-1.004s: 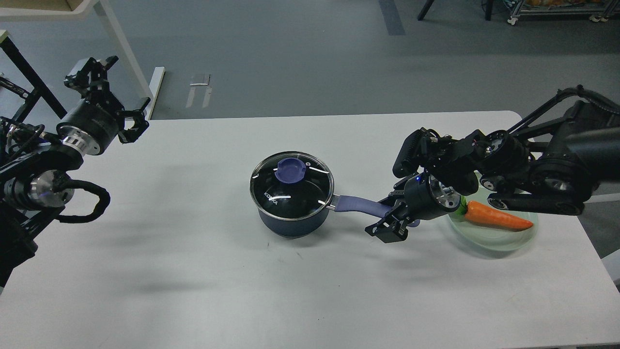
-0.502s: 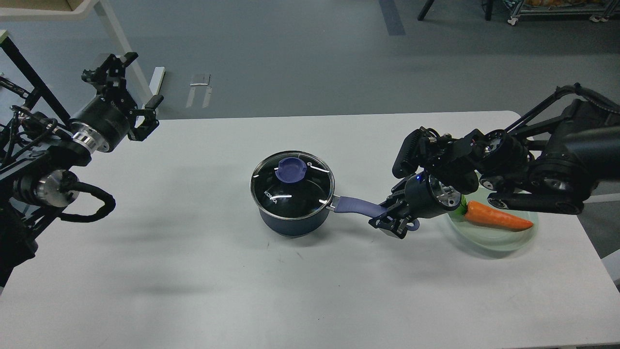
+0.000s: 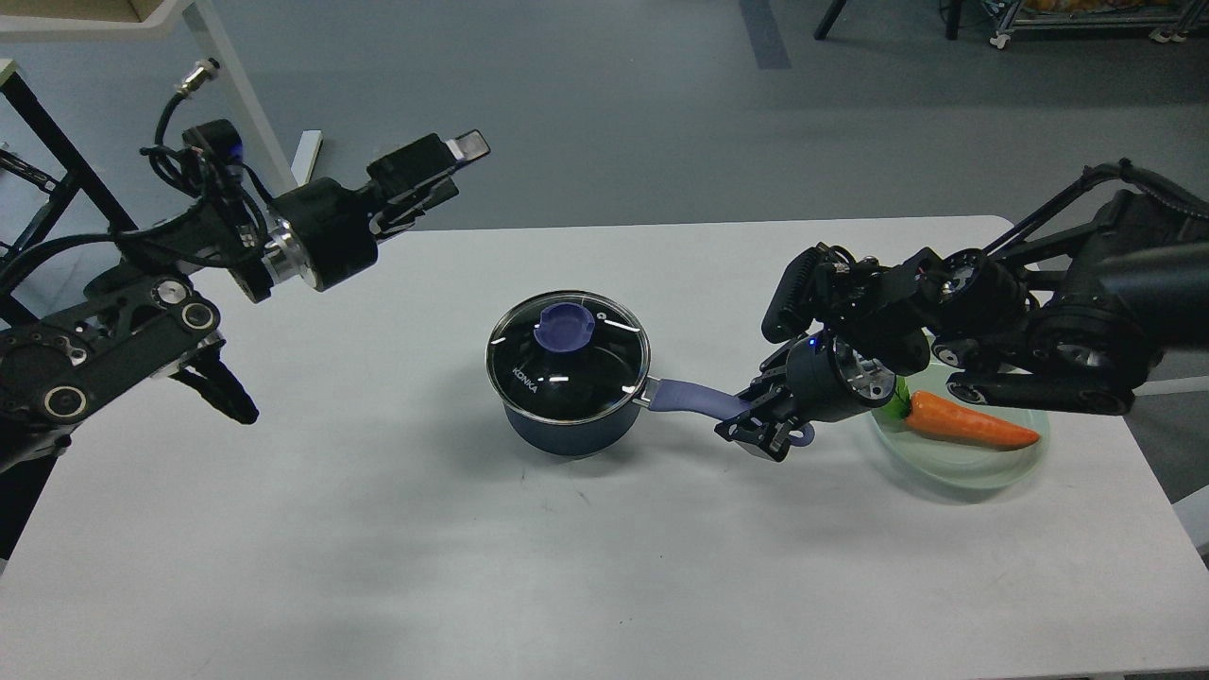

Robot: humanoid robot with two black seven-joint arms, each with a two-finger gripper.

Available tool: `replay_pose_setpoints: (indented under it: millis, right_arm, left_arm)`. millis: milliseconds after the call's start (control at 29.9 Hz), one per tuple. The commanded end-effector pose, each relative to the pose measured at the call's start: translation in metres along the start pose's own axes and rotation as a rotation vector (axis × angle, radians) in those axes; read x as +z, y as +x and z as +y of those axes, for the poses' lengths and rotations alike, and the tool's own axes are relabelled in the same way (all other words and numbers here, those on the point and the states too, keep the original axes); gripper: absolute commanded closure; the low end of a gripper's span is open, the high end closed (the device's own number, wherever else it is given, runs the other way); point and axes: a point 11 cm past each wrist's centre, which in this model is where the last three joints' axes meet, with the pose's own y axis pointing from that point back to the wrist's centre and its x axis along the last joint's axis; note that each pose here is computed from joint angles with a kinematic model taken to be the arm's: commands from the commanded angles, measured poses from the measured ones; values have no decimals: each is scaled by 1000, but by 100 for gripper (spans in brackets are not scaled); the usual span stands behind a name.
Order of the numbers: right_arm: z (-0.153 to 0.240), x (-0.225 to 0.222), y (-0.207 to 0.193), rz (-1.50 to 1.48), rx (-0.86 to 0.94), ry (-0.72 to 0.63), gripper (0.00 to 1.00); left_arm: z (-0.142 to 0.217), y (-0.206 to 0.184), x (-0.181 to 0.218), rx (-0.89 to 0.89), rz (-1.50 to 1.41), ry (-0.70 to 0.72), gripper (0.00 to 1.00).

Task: Open pot lid
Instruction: 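Reach the left gripper over the pot and grasp the lid's blue knob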

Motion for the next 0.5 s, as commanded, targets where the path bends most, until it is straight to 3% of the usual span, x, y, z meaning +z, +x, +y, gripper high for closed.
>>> replay_pose_setpoints:
  millis: [0,234,468]
  right_arm:
    - [0,0,0,0,0,1,83]
    - [0,-1,-1,-1,-4,5,83]
    - [-1,-2,-1,-2,-5,10,83]
  left_arm:
    - [-12,-29,8,-110,-205,-11,1]
    - [-22,-70,-1,-209,-594,-29,1]
    - [-24,-88,-16,-223,-682,-17,1]
